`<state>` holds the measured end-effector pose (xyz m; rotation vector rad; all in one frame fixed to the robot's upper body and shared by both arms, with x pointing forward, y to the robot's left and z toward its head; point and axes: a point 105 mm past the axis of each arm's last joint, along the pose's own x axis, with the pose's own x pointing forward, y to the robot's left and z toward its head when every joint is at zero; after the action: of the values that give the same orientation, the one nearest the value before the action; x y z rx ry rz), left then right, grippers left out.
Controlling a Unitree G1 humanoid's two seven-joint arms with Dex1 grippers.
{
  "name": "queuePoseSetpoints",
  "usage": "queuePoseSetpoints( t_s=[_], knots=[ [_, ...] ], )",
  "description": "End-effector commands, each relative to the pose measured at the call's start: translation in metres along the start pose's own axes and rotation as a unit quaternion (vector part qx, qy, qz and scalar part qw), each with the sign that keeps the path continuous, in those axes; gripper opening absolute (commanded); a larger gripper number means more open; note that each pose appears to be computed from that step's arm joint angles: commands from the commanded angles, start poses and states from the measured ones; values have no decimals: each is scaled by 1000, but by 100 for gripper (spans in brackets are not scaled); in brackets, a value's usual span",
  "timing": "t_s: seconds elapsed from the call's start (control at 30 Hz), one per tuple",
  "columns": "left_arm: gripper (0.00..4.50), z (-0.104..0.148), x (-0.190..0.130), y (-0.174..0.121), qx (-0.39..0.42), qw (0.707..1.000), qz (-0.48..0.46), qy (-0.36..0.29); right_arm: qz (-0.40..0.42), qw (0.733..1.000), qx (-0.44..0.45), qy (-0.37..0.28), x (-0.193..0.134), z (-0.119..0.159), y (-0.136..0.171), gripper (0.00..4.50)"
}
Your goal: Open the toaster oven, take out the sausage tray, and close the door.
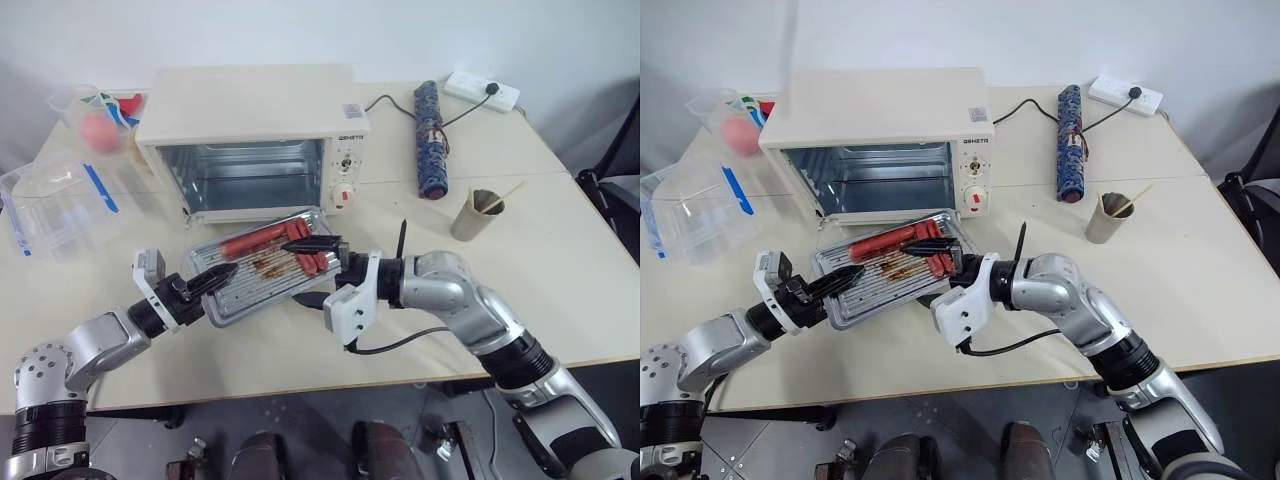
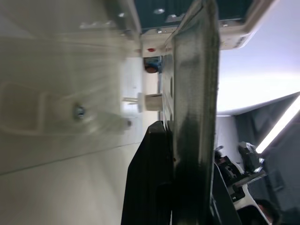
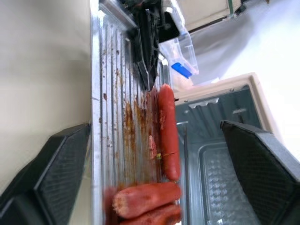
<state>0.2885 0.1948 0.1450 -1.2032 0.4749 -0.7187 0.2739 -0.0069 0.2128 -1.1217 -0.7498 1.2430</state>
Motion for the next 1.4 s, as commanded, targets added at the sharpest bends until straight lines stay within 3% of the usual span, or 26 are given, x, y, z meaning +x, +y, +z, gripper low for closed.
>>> queuePoseSetpoints(
  t_s=[0.03, 0.33, 0.5, 0.6, 0.77, 1.0, 1.4],
  knots=[
    [0, -5, 0, -7, 5, 1000, -21, 1, -13, 998, 54, -33, -19, 18, -24, 448],
    [0, -6, -6, -13, 12, 999, -37, -23, 56, 970, 234, -13, -56, 16, -20, 448],
    [0, -5, -16, -13, 12, 998, -40, -53, 58, 963, 256, 61, -76, -24, -9, 448],
    [0, -2, -28, -12, 9, 995, -40, -90, 57, 961, 246, 109, -87, -55, 4, 391],
    [0, -4, -50, -4, 1, 989, -18, -147, 57, 953, 252, 156, -96, -93, 28, 231],
    [0, -3, -72, -7, 9, 975, -8, -224, 48, 950, 275, 138, -74, -111, 55, 3],
    [0, -12, -116, -25, 52, 939, 28, -339, 41, 951, 294, 83, -26, -115, 66, 3]
  ],
)
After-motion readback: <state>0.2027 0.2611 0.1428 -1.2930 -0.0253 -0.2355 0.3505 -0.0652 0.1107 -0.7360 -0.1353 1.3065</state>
